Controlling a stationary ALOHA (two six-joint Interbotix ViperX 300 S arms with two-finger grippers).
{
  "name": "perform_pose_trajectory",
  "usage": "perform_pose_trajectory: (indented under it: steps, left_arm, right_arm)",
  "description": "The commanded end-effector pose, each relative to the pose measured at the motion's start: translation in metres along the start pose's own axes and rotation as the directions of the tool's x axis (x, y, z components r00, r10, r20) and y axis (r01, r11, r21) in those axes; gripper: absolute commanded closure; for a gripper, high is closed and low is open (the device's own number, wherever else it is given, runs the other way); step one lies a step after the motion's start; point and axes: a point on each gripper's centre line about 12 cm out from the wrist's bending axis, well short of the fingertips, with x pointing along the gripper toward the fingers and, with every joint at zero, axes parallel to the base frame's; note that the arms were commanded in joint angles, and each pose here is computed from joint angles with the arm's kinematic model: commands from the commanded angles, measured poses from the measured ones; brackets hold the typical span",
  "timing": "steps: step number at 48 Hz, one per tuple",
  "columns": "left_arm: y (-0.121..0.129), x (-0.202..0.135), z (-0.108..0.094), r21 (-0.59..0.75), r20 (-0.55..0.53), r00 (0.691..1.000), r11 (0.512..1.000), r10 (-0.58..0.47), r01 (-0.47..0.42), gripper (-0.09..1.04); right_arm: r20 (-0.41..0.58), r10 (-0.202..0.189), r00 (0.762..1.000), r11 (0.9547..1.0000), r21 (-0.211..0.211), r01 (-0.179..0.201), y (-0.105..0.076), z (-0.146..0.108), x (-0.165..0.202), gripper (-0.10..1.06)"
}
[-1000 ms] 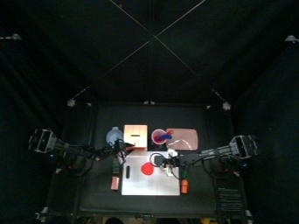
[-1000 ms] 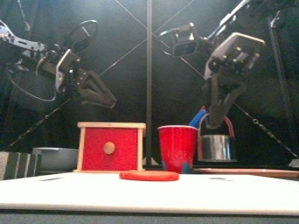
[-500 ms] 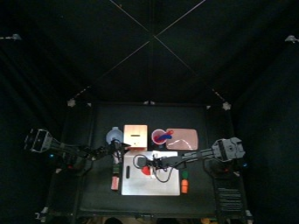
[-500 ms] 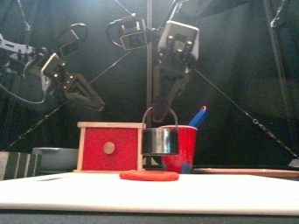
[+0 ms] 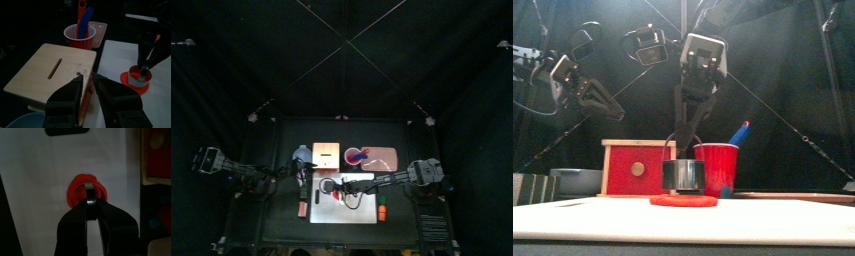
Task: Get the cutter from the drawer then cut the dough then place the extra dough in the bowl
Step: Cut the dough
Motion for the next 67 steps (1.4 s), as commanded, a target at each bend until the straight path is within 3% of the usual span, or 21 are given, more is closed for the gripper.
perform_pose_trajectory:
  steps: [1, 23, 40, 54, 61, 67]
  left_arm:
    - [-0.001, 0.001, 0.007, -0.004, 0.023, 1.0, 1.0, 0.0, 0.0, 0.29]
    - [-0.003, 0.001, 0.006, -0.004, 0.015, 1.0, 1.0, -0.009, 0.009, 0.29]
    - [-0.005, 0.001, 0.007, -0.008, 0.018, 1.0, 1.0, -0.015, 0.015, 0.28]
    - [-0.017, 0.006, 0.014, 0.004, 0.029, 0.998, 0.999, -0.05, 0.05, 0.28]
    - [-0.035, 0.013, 0.021, 0.012, 0.036, 0.995, 0.995, -0.096, 0.095, 0.28]
    - [-0.048, 0.023, 0.013, 0.023, 0.005, 0.993, 0.993, -0.116, 0.116, 0.28]
  right_arm:
    - [0.03, 0.003, 1.0, 1.0, 0.007, -0.003, -0.002, 0.007, -0.01, 0.52]
    - [0.016, -0.001, 1.0, 0.9998, 0.021, 0.001, -0.003, 0.007, -0.001, 0.5]
    - [0.069, -0.004, 0.998, 1.0, 0.009, 0.003, -0.005, 0.012, -0.024, 0.17]
    - [0.161, -0.006, 0.987, 0.9996, -0.027, 0.011, -0.006, 0.015, -0.049, 0.13]
    - [0.284, 0.025, 0.958, 0.9971, -0.076, -0.004, -0.006, 0.001, -0.056, 0.13]
    - [0.44, 0.101, 0.892, 0.9917, -0.116, -0.055, -0.005, -0.014, -0.06, 0.13]
